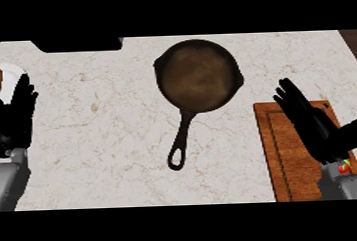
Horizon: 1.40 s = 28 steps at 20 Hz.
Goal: Pick the tomato from the cutting board and place it in the pan
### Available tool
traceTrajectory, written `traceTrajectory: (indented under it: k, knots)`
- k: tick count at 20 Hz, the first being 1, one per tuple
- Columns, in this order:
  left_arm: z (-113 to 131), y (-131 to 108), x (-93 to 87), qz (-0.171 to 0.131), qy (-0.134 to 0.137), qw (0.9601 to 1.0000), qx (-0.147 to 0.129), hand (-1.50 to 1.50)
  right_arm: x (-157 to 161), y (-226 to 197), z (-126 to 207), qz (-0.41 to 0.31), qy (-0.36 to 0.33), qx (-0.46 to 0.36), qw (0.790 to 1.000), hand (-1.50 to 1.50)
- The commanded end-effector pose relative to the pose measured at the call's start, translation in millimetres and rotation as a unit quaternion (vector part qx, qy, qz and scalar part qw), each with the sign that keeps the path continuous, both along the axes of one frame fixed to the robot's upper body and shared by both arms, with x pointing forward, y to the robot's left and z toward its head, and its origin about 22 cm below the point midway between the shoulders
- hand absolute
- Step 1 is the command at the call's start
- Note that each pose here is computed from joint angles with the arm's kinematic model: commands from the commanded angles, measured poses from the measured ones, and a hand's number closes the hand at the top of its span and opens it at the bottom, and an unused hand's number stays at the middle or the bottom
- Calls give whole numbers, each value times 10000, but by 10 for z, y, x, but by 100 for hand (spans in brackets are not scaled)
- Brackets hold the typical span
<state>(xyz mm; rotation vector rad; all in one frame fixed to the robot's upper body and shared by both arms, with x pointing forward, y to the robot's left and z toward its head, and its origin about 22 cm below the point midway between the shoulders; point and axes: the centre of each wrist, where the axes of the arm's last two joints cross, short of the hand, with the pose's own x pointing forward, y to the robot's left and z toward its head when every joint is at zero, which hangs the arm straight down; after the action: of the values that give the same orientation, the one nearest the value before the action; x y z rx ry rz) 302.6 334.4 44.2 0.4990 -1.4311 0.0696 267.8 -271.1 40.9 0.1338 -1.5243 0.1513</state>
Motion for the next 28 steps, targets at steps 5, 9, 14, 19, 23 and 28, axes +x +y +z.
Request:
traceTrajectory:
  k: [5, 9, 14, 19, 23, 28]
  knots:
    - [-377, -218, -462, -1083, 286, 9923, 519, 0, 187, -765, 599, -402, -755, 314, 9958, -150]
    - [-464, -281, -557, -1271, 667, 9892, 292, 0, -260, -1582, 353, -2760, 328, -1097, 9543, -150]
    - [-298, -363, -651, -1439, 561, 9875, 320, 0, -726, -2221, 598, -2107, 840, -2102, 9510, -150]
    - [-382, -571, -644, -1482, 537, 9865, 435, 0, -650, -2399, 1087, -1231, 832, -3484, 9255, -150]
    - [-378, -593, -801, -1549, 538, 9859, 323, 0, -575, -2253, 1136, -323, 1078, -3731, 9209, -150]
    - [-376, -625, -756, -1583, 570, 9850, 388, 0, -257, -1939, 1314, 515, 1257, -3952, 9085, -150]
